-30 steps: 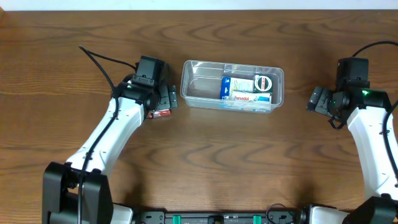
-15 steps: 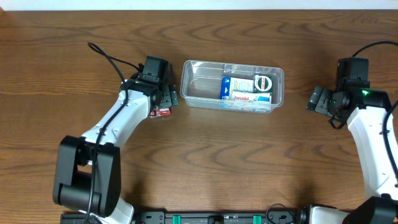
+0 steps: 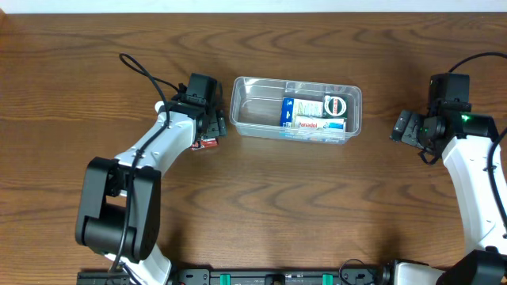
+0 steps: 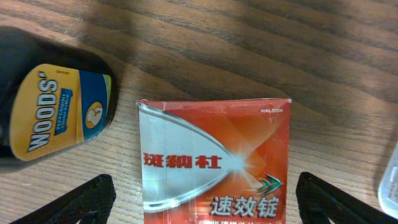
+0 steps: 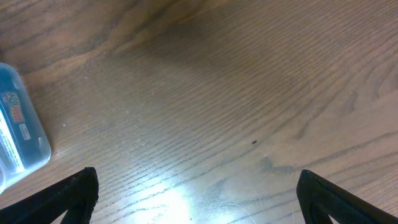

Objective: Pack container
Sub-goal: 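Lower the left gripper and grasp the red-and-white box, then lift the red-and-white box and carry it over the container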

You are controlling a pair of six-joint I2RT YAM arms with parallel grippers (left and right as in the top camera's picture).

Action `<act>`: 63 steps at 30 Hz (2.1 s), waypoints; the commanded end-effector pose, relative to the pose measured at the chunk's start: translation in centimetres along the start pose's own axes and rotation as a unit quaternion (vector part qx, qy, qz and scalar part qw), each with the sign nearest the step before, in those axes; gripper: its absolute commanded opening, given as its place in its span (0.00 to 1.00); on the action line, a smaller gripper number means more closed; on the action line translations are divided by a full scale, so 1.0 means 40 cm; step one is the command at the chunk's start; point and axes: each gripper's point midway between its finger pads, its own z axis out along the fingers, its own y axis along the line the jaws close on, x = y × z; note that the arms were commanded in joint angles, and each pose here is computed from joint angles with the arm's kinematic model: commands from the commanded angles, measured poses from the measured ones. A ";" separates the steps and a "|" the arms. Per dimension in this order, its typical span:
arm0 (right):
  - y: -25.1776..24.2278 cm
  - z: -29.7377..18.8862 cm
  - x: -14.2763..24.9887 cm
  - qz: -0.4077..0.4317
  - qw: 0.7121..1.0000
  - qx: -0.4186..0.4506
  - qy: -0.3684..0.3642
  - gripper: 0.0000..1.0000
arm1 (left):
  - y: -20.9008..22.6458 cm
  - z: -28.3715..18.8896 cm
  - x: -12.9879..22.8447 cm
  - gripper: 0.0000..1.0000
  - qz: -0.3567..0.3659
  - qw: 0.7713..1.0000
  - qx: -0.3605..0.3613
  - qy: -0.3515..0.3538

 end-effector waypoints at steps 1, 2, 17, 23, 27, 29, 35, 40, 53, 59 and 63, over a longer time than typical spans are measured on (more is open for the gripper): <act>-0.008 -0.004 -0.005 -0.002 1.000 0.004 -0.004 0.99 | 0.006 0.019 -0.003 0.92 -0.017 1.000 -0.010 0.002; -0.008 -0.004 -0.005 -0.002 1.000 0.004 -0.004 0.99 | 0.006 0.025 0.000 0.91 -0.016 1.000 -0.011 0.004; -0.008 -0.004 -0.005 -0.002 1.000 0.004 -0.004 0.99 | 0.000 0.057 0.009 0.78 -0.015 1.000 -0.010 0.012; -0.008 -0.004 -0.005 -0.002 1.000 0.004 -0.004 0.99 | -0.001 0.057 0.008 0.78 -0.015 1.000 -0.010 0.011; -0.008 -0.004 -0.005 -0.002 1.000 0.004 -0.004 0.99 | -0.001 0.057 0.008 0.72 -0.014 1.000 -0.009 0.012; -0.008 -0.004 -0.005 -0.002 1.000 0.004 -0.004 0.99 | -0.001 0.057 0.010 0.69 -0.014 1.000 -0.009 0.013; -0.008 -0.004 -0.005 -0.002 1.000 0.004 -0.004 0.99 | -0.016 0.056 0.017 0.65 -0.014 1.000 0.008 0.021; -0.008 -0.004 -0.005 -0.002 1.000 0.004 -0.004 0.99 | -0.024 0.044 0.004 0.65 -0.014 1.000 0.017 0.014; -0.008 -0.004 -0.005 -0.002 1.000 0.004 -0.004 0.99 | -0.030 -0.230 -0.136 0.65 -0.014 0.999 0.037 -0.030; -0.008 -0.004 -0.005 -0.002 1.000 0.004 -0.004 0.99 | -0.076 -0.372 -0.193 0.65 0.007 0.997 0.056 -0.053; -0.008 -0.004 -0.005 -0.002 1.000 0.004 -0.004 0.99 | -0.147 -0.441 -0.217 0.65 0.029 0.992 0.085 -0.086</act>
